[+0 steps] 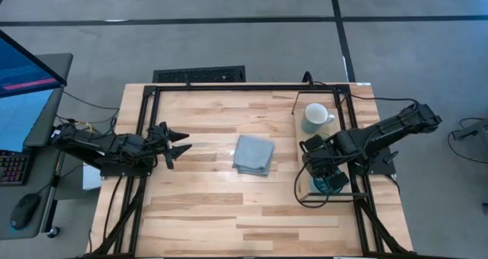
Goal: Stack small to large cups/mugs on shelf
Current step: Put the blue mug on the shelf
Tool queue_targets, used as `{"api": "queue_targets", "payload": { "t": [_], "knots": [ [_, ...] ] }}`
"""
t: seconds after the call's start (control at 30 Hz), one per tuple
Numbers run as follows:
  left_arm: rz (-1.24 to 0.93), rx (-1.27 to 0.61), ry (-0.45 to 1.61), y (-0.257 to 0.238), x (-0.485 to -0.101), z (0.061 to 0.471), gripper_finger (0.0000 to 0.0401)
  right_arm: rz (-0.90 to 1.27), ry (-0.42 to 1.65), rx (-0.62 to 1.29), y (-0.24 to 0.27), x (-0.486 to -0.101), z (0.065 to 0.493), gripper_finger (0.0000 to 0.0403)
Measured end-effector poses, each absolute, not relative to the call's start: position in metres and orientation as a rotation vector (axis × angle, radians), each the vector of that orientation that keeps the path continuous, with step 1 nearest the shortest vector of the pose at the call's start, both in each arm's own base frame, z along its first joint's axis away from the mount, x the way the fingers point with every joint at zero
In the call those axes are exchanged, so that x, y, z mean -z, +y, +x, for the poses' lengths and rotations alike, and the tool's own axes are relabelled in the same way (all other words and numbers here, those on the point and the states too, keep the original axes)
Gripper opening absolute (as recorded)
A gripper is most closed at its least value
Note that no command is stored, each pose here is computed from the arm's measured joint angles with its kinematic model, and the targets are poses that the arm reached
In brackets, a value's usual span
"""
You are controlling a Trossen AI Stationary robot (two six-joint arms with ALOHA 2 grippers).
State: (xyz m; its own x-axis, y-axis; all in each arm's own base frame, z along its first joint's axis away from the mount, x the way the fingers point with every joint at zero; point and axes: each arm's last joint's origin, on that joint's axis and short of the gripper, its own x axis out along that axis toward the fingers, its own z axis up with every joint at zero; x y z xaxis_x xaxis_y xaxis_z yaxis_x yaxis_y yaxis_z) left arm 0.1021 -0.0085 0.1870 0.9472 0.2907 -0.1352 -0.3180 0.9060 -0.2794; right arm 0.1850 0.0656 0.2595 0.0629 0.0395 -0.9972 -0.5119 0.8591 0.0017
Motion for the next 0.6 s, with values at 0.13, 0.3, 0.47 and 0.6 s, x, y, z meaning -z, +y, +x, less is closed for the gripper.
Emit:
{"api": "queue_targets", "payload": {
  "t": [0.13, 0.3, 0.47, 0.6],
  "knots": [
    [-0.304, -0.314, 0.091, -0.0086, -0.1870, 0.1021, 0.0224, -0.442, 1.420, -0.452, 0.0662, -0.2598, 0.1877, 0.0098],
    [-0.304, -0.314, 0.091, -0.0086, -0.1870, 0.1021, 0.0224, -0.468, 1.399, -0.471, 0.0668, -0.2602, 0.1891, 0.0098],
    [-0.318, -0.315, 0.094, -0.0086, -0.1865, 0.1020, 0.0224, -0.478, 1.391, -0.481, 0.0669, -0.2603, 0.1896, 0.0098],
    [-0.322, -0.316, 0.093, -0.0086, -0.1865, 0.1020, 0.0224, -0.511, 1.380, -0.509, 0.0670, -0.2603, 0.1899, 0.0098]
  ]
}}
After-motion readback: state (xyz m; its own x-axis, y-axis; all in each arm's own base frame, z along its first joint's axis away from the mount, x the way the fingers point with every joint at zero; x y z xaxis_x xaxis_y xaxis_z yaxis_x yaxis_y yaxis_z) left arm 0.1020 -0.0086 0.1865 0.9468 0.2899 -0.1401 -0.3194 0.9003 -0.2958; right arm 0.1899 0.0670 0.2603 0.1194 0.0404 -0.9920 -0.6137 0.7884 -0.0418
